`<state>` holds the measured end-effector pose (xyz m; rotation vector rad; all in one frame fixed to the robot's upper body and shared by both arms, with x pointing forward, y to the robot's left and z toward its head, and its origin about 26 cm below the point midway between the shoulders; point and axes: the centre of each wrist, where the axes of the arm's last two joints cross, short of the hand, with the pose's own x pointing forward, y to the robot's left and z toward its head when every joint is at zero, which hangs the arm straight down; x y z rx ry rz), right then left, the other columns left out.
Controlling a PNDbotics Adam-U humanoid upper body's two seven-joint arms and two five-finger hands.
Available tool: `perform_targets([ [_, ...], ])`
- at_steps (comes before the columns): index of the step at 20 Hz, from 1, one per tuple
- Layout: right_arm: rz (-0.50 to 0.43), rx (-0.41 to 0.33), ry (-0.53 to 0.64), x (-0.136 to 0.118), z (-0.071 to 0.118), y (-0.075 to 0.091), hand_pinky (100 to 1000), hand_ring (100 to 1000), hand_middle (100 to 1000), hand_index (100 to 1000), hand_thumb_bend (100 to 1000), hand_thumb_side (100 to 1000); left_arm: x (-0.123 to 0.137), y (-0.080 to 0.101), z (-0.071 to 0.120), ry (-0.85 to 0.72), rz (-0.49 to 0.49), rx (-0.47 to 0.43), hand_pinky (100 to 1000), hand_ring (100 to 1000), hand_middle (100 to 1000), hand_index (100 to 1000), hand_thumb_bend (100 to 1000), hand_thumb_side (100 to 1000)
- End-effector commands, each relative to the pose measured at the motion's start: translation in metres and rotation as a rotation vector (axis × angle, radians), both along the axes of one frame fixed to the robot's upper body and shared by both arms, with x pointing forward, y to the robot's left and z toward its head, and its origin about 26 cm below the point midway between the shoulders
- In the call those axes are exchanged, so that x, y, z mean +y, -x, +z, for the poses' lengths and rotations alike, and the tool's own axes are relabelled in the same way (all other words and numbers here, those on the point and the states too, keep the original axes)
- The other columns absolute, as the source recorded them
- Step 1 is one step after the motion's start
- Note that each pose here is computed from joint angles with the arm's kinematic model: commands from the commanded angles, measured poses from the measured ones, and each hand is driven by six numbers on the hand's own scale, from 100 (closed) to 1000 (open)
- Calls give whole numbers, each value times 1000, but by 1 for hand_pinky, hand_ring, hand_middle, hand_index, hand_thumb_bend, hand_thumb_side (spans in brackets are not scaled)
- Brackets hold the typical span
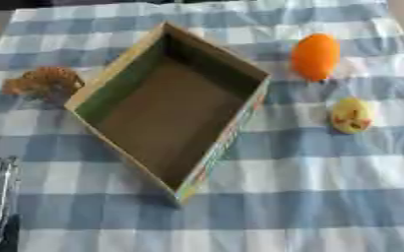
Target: Pick up objects on the table and place them in the box.
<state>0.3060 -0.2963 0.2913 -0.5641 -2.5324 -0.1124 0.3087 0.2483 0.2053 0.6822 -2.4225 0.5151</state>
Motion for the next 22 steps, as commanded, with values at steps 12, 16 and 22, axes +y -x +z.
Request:
perform_targets([
  [12,-11,-34,45,-1,13,6,667,805,608,764,100,480,0,3,6,-3,1,-24,476,607,579,777,100,905],
  [16,-38,-19,131,-1,19,7,674,813,614,763,100,528,1,3,5,-6,1,-21,476,607,578,777,100,905],
  [22,-83,23,289,1,28,9,690,826,636,770,100,622,0,3,6,-9,-6,-20,476,607,579,777,100,904],
])
